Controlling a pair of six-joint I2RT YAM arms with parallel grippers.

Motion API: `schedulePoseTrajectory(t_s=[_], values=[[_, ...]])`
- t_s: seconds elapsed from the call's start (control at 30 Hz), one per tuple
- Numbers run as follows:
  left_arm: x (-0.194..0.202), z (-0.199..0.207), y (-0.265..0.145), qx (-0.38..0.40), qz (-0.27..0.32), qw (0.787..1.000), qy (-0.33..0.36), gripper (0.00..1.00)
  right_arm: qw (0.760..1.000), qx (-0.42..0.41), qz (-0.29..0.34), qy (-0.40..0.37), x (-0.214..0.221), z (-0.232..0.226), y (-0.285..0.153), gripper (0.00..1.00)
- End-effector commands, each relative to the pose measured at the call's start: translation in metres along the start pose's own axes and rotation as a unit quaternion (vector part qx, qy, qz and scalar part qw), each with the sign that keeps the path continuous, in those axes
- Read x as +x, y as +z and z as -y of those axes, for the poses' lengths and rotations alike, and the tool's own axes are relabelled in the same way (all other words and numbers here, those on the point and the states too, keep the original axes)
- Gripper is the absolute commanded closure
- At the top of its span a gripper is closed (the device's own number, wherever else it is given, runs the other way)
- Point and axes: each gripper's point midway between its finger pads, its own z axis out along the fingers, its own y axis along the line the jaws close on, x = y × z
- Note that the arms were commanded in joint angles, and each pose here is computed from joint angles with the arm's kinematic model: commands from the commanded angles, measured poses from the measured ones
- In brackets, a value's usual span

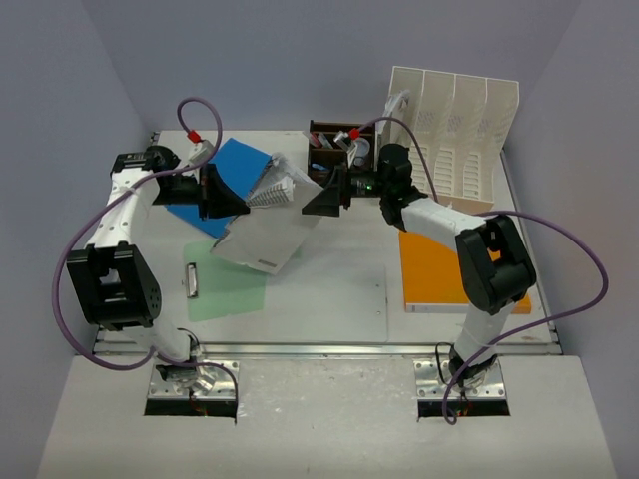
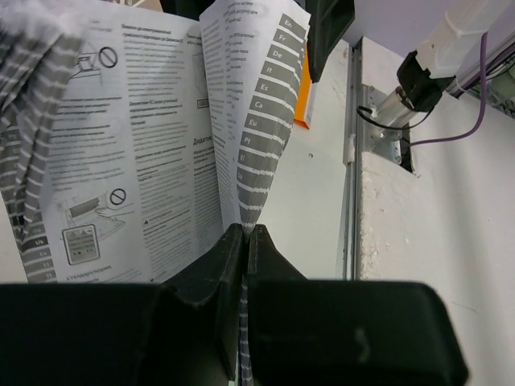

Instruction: Organize the desk

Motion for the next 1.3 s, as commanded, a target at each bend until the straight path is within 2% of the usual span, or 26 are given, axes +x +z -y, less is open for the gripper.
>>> schedulePoseTrajectory(t_s=[0.0, 0.1, 0.23, 0.27, 0.33, 0.4, 0.53, 0.57, 0.6, 0.63, 0.67, 0.83, 0.87, 0.9, 0.93, 0.97, 1.0, 1.07, 1.27], values=[[-0.021, 0.002, 0.002, 0.023, 0.056, 0.998, 0.017, 1.00, 0.995, -0.060, 0.009, -0.075, -0.032, -0.040, 0.009, 0.08], [-0.020, -0.002, 0.003, 0.023, 0.055, 0.998, 0.014, 1.00, 0.994, -0.069, 0.000, -0.080, -0.028, -0.050, 0.009, 0.31], [-0.021, -0.006, 0.002, 0.023, 0.056, 0.998, 0.014, 1.00, 0.993, -0.080, -0.013, -0.088, -0.022, -0.058, 0.007, 0.82], [-0.021, -0.005, 0.003, 0.024, 0.056, 0.998, 0.015, 1.00, 0.993, -0.081, -0.015, -0.087, -0.021, -0.060, 0.006, 0.91], [-0.022, -0.004, 0.003, 0.024, 0.057, 0.998, 0.018, 1.00, 0.993, -0.084, -0.020, -0.083, -0.022, -0.064, 0.005, 1.00], [-0.024, -0.003, 0.002, 0.022, 0.056, 0.998, 0.021, 0.97, 0.992, -0.083, -0.021, -0.088, -0.024, -0.068, 0.004, 1.00], [-0.030, 0.006, -0.001, 0.015, 0.048, 0.998, 0.048, 0.60, 0.994, -0.058, -0.024, -0.094, -0.030, -0.074, -0.002, 1.00], [-0.032, 0.008, -0.002, 0.013, 0.046, 0.997, 0.055, 0.55, 0.994, -0.048, -0.022, -0.096, -0.034, -0.076, -0.004, 1.00], [-0.035, 0.011, -0.003, 0.010, 0.044, 0.997, 0.065, 0.40, 0.995, -0.030, -0.018, -0.094, -0.038, -0.072, -0.008, 1.00], [-0.039, 0.015, -0.005, 0.005, 0.042, 0.996, 0.077, 0.12, 0.995, -0.004, -0.008, -0.097, -0.047, -0.071, -0.014, 1.00], [-0.042, 0.016, -0.007, 0.000, 0.042, 0.996, 0.083, 0.02, 0.994, 0.021, 0.007, -0.108, -0.057, -0.073, -0.021, 1.00], [-0.075, 0.023, -0.022, -0.051, 0.048, 0.992, 0.106, 0.00, 0.976, 0.150, 0.069, -0.139, -0.081, -0.074, -0.069, 1.00], [-0.069, 0.017, -0.023, -0.075, 0.046, 0.993, 0.075, 0.00, 0.970, 0.174, 0.087, -0.149, -0.088, -0.074, -0.082, 1.00], [-0.089, -0.003, -0.031, -0.150, 0.062, 0.984, 0.074, 0.00, 0.963, 0.194, 0.102, -0.156, -0.094, -0.075, -0.092, 1.00], [-0.094, -0.009, -0.041, -0.219, 0.076, 0.969, 0.085, 0.00, 0.950, 0.226, 0.134, -0.169, -0.107, -0.080, -0.111, 1.00], [-0.099, -0.009, -0.047, -0.254, 0.087, 0.958, 0.099, 0.00, 0.939, 0.247, 0.158, -0.180, -0.118, -0.083, -0.125, 1.00], [-0.111, -0.002, -0.053, -0.274, 0.101, 0.947, 0.133, 0.00, 0.927, 0.260, 0.182, -0.199, -0.129, -0.094, -0.136, 1.00], [-0.123, 0.001, -0.060, -0.307, 0.125, 0.932, 0.147, 0.00, 0.893, 0.307, 0.238, -0.225, -0.157, -0.102, -0.169, 1.00], [-0.137, -0.005, -0.072, -0.349, 0.148, 0.920, 0.100, 0.00, 0.795, 0.388, 0.363, -0.293, -0.217, -0.142, -0.238, 1.00]])
